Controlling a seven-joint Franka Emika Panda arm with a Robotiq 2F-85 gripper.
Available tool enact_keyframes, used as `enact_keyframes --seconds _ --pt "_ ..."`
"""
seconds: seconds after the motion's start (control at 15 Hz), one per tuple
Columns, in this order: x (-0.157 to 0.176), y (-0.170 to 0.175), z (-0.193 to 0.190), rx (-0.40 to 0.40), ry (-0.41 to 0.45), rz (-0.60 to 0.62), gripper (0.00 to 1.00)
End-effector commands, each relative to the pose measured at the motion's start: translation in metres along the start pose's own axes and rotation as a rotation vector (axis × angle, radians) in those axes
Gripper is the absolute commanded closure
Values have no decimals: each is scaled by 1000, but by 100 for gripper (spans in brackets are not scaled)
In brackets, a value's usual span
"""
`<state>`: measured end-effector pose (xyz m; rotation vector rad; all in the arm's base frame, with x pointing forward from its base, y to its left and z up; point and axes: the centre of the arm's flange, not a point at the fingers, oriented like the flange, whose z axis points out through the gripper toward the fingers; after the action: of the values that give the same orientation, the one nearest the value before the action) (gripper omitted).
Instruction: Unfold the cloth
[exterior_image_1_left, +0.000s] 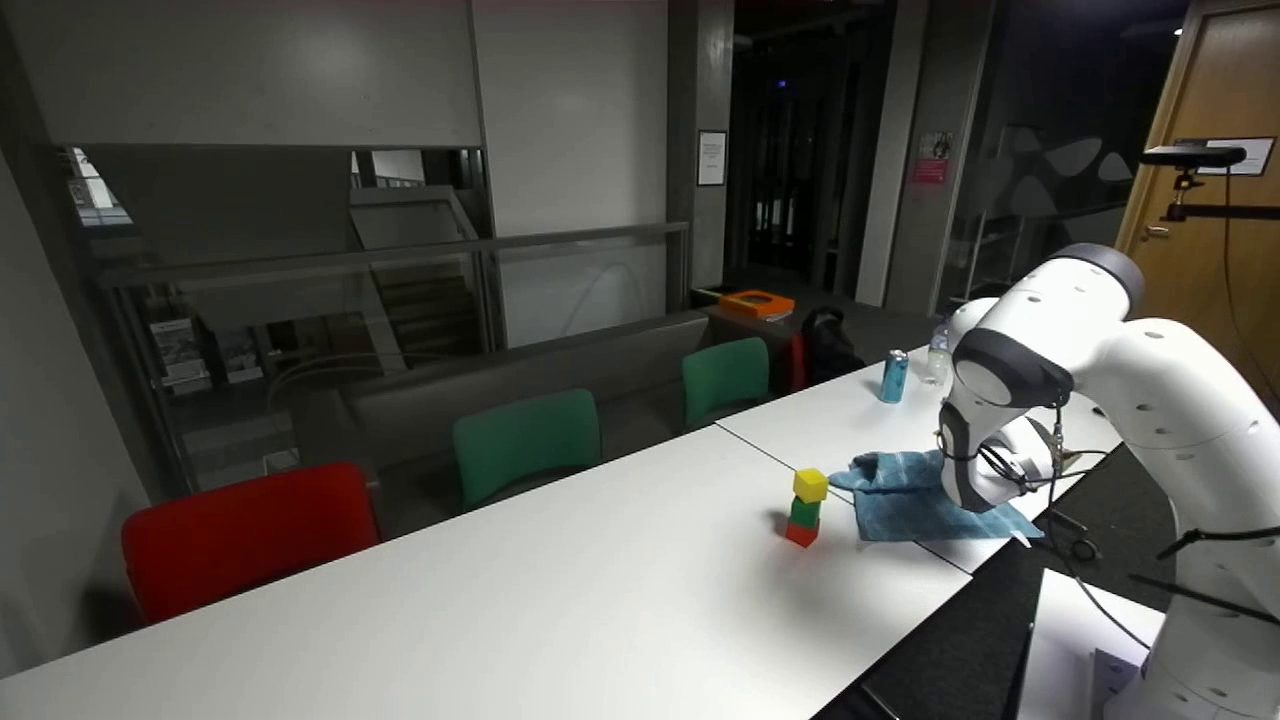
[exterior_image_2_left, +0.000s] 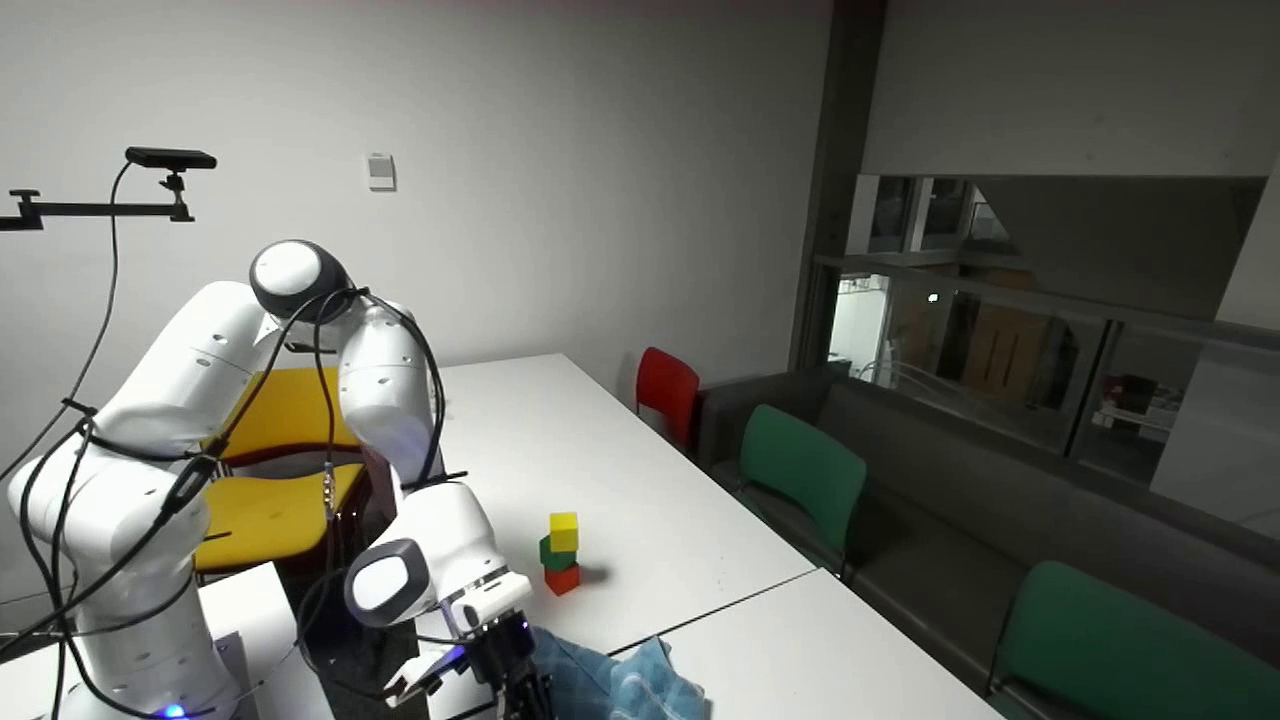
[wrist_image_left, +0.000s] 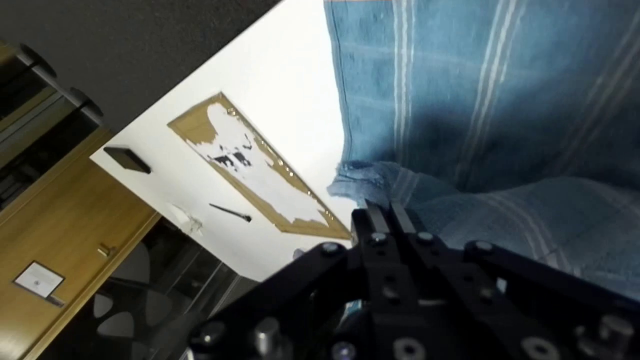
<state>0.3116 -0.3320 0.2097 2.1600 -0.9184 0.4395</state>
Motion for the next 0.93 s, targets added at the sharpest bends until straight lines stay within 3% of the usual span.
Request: enact_keyframes --seconds 0.0,0.33,0.67,0.87 --pt "2 2 5 -38 94 -19 99" --pt "16 -6 4 -5 117 -29 99" --pt "23 2 10 70 85 14 99" --pt "33 10 15 75 102 54 99"
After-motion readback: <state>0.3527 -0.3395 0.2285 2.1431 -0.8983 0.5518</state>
